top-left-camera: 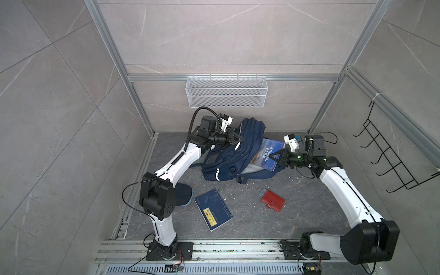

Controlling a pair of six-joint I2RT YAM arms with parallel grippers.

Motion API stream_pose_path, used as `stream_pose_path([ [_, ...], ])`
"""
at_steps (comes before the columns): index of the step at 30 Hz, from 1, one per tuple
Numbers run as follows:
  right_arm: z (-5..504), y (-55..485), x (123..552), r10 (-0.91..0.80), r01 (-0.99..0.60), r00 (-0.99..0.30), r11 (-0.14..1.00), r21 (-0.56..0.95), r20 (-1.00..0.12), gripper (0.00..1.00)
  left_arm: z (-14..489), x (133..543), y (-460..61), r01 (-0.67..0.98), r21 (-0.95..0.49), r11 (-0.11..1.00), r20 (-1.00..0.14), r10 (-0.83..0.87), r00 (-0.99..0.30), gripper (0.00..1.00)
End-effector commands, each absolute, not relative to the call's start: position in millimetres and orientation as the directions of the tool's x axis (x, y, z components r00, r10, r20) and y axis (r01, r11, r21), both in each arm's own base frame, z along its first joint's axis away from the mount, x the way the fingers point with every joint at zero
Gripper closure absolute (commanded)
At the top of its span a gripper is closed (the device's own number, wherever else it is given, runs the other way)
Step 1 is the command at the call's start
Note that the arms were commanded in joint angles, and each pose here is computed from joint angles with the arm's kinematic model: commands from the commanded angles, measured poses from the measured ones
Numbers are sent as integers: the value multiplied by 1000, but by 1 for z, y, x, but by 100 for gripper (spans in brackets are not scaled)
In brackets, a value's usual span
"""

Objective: Pack books, pencil case, and school supplies into a backpack
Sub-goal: Place the book in the student bag.

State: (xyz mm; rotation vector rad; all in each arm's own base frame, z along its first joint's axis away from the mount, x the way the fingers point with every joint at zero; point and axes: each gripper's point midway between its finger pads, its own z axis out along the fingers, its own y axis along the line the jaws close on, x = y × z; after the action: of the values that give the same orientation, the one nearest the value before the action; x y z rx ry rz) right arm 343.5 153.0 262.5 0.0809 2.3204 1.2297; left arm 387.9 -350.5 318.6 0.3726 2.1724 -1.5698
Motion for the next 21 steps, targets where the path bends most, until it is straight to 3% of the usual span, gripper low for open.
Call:
stream_pose_path([
  [1,269,174,356,236,-281,-857,532,799,-458,100,430,344,-351,728,-682,61,-731,-39,-681,100],
  [21,141,223,443,174,-154,-909,703,694,-378,100,431,311,-392,714,-698,-54,-716,39,-697,100],
])
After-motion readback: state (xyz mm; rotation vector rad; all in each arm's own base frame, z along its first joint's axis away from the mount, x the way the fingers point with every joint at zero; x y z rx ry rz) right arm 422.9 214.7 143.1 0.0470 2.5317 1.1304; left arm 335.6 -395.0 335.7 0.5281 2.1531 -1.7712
